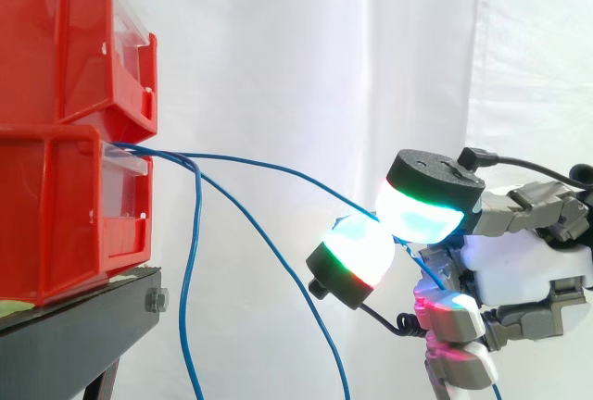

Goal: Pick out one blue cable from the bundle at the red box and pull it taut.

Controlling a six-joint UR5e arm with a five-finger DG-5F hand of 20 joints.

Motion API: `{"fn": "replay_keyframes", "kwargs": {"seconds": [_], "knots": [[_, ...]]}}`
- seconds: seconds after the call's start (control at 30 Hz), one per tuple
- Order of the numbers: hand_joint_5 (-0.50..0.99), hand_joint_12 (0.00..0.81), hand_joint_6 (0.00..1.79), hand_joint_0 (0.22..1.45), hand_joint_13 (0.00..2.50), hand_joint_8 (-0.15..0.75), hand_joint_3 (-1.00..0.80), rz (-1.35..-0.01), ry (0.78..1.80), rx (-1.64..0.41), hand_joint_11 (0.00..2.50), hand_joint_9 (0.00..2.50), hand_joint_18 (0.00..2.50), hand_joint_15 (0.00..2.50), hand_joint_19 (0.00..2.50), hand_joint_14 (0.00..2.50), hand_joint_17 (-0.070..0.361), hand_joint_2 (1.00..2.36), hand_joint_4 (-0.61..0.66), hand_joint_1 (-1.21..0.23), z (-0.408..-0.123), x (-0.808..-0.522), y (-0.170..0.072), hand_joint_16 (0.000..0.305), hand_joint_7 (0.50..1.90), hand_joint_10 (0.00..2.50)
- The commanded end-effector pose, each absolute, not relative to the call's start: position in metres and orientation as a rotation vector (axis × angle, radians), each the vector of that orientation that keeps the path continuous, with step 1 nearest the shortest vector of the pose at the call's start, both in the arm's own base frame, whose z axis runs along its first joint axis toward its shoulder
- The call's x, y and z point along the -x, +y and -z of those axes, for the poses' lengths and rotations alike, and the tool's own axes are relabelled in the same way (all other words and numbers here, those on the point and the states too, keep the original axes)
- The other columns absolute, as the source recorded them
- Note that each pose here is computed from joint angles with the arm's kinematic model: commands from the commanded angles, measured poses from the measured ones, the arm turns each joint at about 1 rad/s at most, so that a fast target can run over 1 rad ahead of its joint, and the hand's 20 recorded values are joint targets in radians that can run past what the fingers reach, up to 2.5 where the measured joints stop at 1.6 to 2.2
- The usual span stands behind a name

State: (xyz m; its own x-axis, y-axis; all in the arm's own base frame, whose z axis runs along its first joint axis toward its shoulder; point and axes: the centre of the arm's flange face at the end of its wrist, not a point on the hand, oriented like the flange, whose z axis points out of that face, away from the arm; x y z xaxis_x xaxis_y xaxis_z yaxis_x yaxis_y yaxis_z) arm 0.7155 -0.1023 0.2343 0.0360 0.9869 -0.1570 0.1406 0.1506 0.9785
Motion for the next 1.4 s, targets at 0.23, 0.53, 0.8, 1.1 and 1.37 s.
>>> {"fn": "replay_keyframes", "kwargs": {"seconds": [0.23, 0.53, 0.8, 1.1, 1.37], "knots": [[-0.06, 0.312, 0.85, 0.61, 1.15, 0.189, -0.26, -0.991, 1.344, -1.213, 0.69, 1.26, 0.82, 0.76, 0.72, 0.03, 0.102, 1.02, -0.19, -0.73, -0.2342, -0.7154, -0.1023, 0.045, 0.99, 0.02], [-0.06, 0.313, 0.85, 0.61, 1.12, 0.192, -0.27, -0.992, 1.343, -1.214, 0.67, 1.24, 0.81, 0.73, 0.72, 0.03, 0.102, 1.01, -0.19, -0.73, -0.2338, -0.7159, -0.1023, 0.045, 0.99, 0.02], [-0.06, 0.312, 0.85, 0.61, 1.12, 0.194, -0.27, -0.990, 1.345, -1.214, 0.66, 1.23, 0.80, 0.73, 0.72, 0.02, 0.101, 1.02, -0.20, -0.73, -0.2332, -0.7155, -0.1023, 0.045, 0.99, 0.03], [-0.06, 0.310, 0.85, 0.61, 1.12, 0.191, -0.27, -0.992, 1.343, -1.212, 0.65, 1.22, 0.80, 0.73, 0.73, 0.03, 0.100, 1.01, -0.20, -0.73, -0.2349, -0.7158, -0.1023, 0.045, 0.98, 0.02], [-0.06, 0.312, 0.85, 0.61, 1.11, 0.192, -0.27, -0.990, 1.345, -1.214, 0.65, 1.22, 0.80, 0.73, 0.73, 0.03, 0.100, 1.02, -0.20, -0.73, -0.2332, -0.7155, -0.1023, 0.045, 0.98, 0.03]]}}
